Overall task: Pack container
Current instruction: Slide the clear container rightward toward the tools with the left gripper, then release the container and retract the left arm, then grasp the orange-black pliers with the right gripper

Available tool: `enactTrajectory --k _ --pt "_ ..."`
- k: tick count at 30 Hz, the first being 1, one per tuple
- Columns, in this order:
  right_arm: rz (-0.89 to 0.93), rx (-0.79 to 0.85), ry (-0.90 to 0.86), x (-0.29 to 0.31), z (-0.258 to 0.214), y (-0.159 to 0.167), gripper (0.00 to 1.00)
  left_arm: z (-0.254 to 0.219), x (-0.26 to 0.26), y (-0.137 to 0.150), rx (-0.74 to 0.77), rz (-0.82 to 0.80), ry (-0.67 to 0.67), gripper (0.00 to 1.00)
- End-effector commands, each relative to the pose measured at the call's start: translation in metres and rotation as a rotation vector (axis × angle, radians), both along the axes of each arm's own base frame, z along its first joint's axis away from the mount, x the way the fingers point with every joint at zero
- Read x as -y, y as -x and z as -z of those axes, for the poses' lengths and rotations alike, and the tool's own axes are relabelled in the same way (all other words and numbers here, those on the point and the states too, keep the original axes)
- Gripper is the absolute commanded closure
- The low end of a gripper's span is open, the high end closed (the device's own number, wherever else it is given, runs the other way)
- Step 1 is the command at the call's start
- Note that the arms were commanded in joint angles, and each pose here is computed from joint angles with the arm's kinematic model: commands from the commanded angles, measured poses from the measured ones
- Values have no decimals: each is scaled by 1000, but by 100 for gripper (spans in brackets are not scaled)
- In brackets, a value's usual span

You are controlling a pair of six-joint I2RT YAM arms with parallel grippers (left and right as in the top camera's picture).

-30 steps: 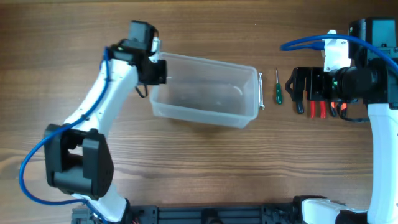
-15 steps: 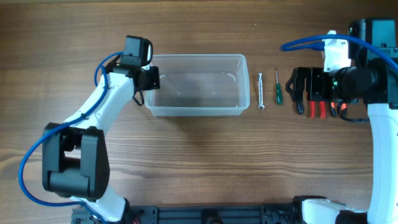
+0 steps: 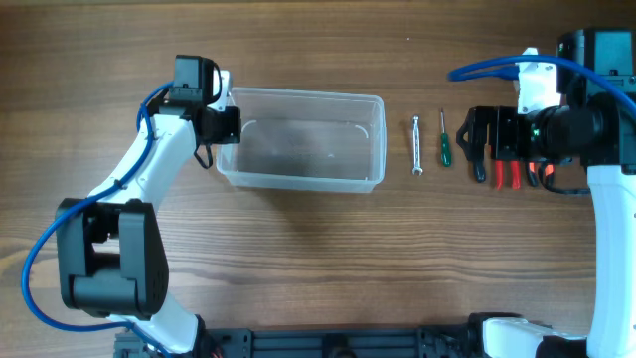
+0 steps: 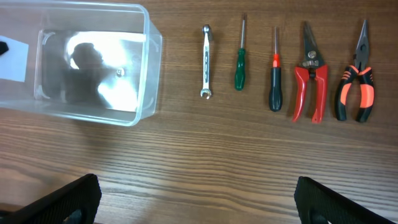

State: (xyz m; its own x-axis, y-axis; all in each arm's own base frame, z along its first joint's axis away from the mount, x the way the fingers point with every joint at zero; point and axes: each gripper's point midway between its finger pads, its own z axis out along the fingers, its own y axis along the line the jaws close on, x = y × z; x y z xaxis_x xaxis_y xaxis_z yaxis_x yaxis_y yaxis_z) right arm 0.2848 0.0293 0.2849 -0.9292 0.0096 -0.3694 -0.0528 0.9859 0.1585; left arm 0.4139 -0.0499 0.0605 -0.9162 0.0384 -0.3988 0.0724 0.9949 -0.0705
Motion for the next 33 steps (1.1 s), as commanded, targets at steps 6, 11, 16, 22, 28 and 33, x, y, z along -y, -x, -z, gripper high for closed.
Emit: enactTrajectory --k 6,11,16,22,28,33 --pt "-2 32 21 4 -6 -6 0 25 -3 31 -136 -73 6 96" --pt "-1 32 26 5 -6 -6 0 21 -3 29 -124 -72 7 0" --pt "8 44 37 7 -7 -9 0 -57 -6 21 44 -77 7 0" --pt "18 119 42 8 -15 -26 0 -249 -79 60 555 -315 -168 0" --pt "409 211 104 93 -8 -86 0 -281 -173 132 604 -625 -228 0" --pt "555 59 150 166 65 -115 0 -271 -184 134 560 -657 -240 0"
